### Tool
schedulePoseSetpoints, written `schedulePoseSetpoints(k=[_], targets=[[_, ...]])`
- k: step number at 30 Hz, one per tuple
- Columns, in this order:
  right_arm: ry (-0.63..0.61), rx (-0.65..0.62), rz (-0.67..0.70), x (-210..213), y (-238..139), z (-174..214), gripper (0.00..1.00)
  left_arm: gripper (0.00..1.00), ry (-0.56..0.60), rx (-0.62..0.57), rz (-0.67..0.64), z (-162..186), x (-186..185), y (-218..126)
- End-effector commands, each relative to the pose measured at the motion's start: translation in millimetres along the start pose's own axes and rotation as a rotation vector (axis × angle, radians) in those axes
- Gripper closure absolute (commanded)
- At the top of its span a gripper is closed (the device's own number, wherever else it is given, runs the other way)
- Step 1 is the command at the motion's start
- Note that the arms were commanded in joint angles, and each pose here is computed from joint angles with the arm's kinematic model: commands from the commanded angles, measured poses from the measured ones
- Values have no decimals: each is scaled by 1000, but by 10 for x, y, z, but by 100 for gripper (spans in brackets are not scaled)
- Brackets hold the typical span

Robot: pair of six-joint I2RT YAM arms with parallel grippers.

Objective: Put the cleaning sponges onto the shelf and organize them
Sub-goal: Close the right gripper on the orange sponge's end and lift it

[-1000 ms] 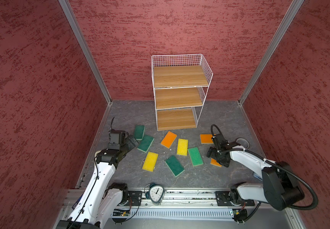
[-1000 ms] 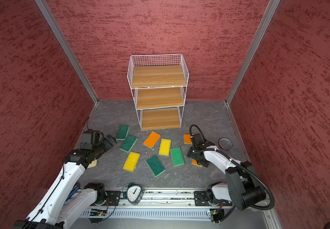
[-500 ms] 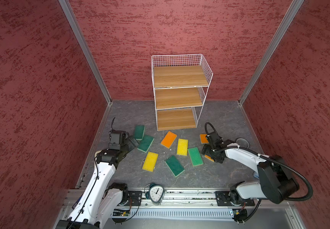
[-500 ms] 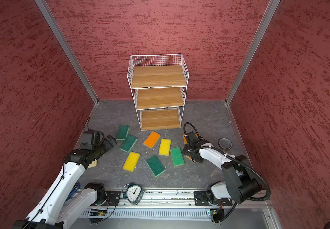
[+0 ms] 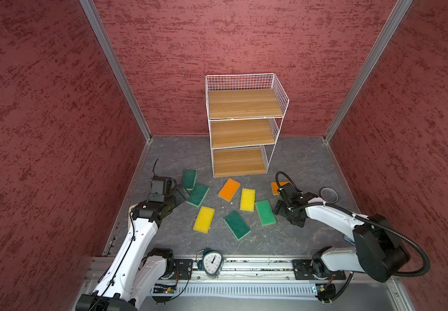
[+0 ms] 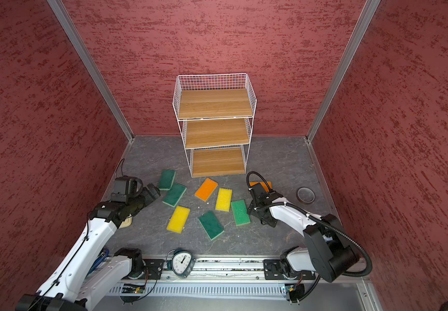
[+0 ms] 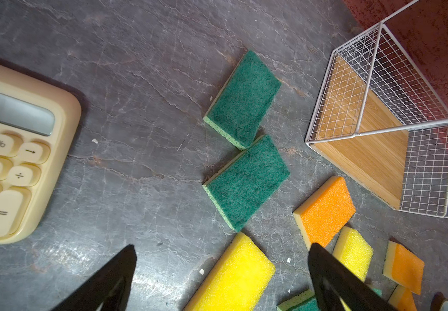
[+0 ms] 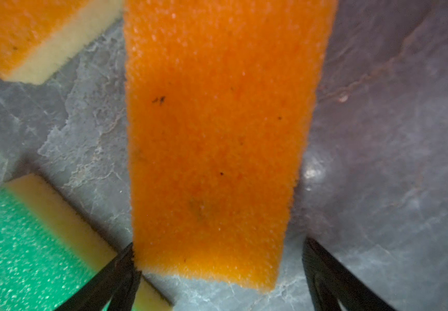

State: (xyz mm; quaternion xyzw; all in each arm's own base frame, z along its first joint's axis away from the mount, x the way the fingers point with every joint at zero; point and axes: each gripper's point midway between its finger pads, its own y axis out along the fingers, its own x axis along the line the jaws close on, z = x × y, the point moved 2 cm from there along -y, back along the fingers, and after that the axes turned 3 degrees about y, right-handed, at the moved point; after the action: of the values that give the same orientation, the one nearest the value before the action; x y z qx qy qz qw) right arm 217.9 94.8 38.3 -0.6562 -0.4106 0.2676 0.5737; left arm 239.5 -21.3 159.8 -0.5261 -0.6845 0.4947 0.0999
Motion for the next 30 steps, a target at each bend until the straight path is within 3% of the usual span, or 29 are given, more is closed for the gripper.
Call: schedulePoseSetpoints(k=[1,18,30], targets=[[26,-49,27,-2,12,-83,6,0,25,9,17,10,-34,14],[10,-45,50,78,148,-128,2,0,39,41,14,34,-51,93],[85,-60,33,-18,55,-87,6,0,38,73,34,49,-117,127]])
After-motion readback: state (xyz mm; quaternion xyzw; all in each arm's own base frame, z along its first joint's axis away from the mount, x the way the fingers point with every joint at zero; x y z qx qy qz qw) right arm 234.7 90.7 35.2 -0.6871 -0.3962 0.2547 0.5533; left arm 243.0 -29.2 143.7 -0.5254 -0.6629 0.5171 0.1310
